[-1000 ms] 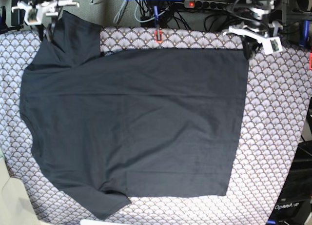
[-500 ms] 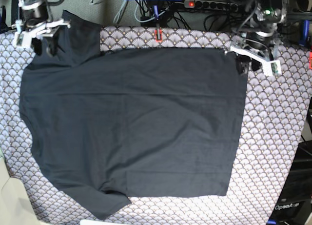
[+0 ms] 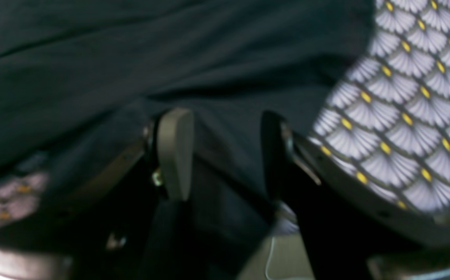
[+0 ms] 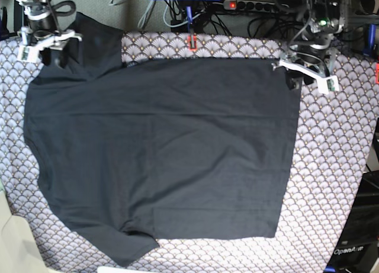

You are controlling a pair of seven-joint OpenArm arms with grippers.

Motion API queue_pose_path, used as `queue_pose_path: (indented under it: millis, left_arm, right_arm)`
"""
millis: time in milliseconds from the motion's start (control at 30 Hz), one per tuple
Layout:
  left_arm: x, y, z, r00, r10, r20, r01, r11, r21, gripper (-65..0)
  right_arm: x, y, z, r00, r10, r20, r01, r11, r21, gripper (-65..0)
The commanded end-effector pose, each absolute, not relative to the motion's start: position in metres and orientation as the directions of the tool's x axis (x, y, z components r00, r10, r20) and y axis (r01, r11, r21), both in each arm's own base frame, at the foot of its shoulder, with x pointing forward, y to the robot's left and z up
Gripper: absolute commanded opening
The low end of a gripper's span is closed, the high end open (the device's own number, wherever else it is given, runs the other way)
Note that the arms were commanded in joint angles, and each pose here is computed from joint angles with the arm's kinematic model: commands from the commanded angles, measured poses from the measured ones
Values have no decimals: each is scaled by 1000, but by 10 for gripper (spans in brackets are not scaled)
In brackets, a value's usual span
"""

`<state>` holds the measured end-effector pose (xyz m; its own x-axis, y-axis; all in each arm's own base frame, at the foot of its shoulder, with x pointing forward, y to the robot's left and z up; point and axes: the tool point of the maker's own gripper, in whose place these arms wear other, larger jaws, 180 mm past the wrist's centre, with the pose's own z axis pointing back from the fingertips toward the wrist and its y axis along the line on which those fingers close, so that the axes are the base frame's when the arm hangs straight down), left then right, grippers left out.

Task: Fold the T-shirt properly
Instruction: 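Close both grippers on the black shirt's edge, right at the shoulder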

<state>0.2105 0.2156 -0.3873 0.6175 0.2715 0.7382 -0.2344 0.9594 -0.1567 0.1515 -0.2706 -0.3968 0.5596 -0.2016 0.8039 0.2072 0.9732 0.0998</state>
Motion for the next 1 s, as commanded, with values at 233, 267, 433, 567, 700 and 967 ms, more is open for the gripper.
queue_pose_path:
  millis: [233, 267, 433, 567, 700, 967]
  left_arm:
    - [218, 218, -375, 582, 257, 772, -222, 963, -153, -370]
    - [218, 218, -375, 582, 257, 772, -222, 963, -153, -370]
    - [218, 218, -375, 582, 255, 772, -222, 963, -151, -370]
    - [218, 218, -375, 582, 255, 772, -222, 963, -151, -370]
    - [218, 218, -375, 582, 255, 772, -222, 963, -151, -370]
    - [218, 218, -375, 583, 254, 772, -223, 963, -149, -370]
  right_arm:
    - [153, -299, -397, 528, -216, 821, 268, 960, 81, -308]
    - [151, -300, -399, 533, -220, 817, 272, 959, 81, -307]
    - [143, -300, -413, 557, -243, 794, 289, 953, 89, -307]
    - [143, -299, -416, 561, -250, 789, 290, 952, 96, -307]
    - [145, -286, -422, 575, -253, 778, 264, 957, 116, -347]
    - [149, -280, -423, 575, -253, 778, 251, 960, 126, -627]
